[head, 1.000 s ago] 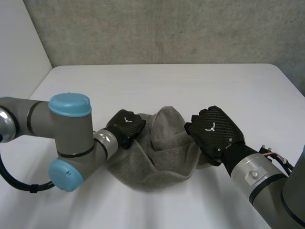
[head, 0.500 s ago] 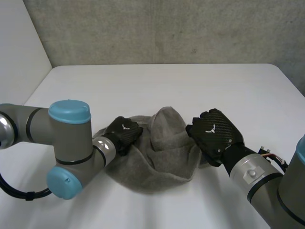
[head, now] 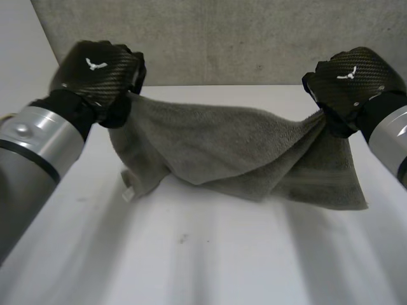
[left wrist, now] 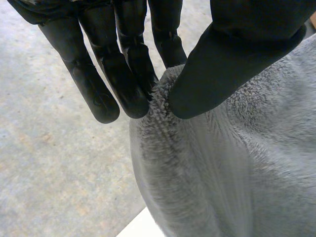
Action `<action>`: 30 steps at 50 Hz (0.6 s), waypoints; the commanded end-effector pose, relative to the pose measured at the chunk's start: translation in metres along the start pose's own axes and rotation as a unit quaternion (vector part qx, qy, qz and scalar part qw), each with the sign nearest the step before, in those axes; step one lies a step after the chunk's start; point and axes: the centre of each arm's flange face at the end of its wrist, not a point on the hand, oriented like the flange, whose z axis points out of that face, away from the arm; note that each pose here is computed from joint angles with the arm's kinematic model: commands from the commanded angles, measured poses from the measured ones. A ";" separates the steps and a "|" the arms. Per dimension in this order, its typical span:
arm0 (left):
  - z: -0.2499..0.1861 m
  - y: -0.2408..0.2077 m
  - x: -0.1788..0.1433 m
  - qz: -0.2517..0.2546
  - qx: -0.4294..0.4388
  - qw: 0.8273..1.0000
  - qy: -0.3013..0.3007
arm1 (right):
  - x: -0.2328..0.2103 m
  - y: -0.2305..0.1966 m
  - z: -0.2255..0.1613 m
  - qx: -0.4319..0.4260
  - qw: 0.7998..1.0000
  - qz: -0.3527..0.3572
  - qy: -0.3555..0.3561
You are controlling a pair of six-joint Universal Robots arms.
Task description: Fold the towel.
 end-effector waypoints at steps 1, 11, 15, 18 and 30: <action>-0.004 0.024 -0.007 -0.007 -0.076 0.997 -0.002 | -0.013 0.011 0.007 -0.042 0.996 -0.015 -0.072; 0.043 0.118 -0.006 -0.010 -0.205 0.979 0.001 | -0.051 0.066 0.056 -0.120 0.980 -0.084 -0.131; 0.089 0.129 -0.011 0.013 -0.182 0.983 -0.003 | -0.047 0.067 0.097 -0.100 0.988 -0.090 -0.081; 0.127 0.107 -0.024 0.027 -0.107 0.993 -0.030 | -0.038 0.058 0.112 -0.076 0.992 -0.093 -0.041; 0.164 -0.059 -0.091 -0.011 0.280 0.941 -0.187 | 0.056 -0.071 0.139 0.257 0.916 -0.049 0.305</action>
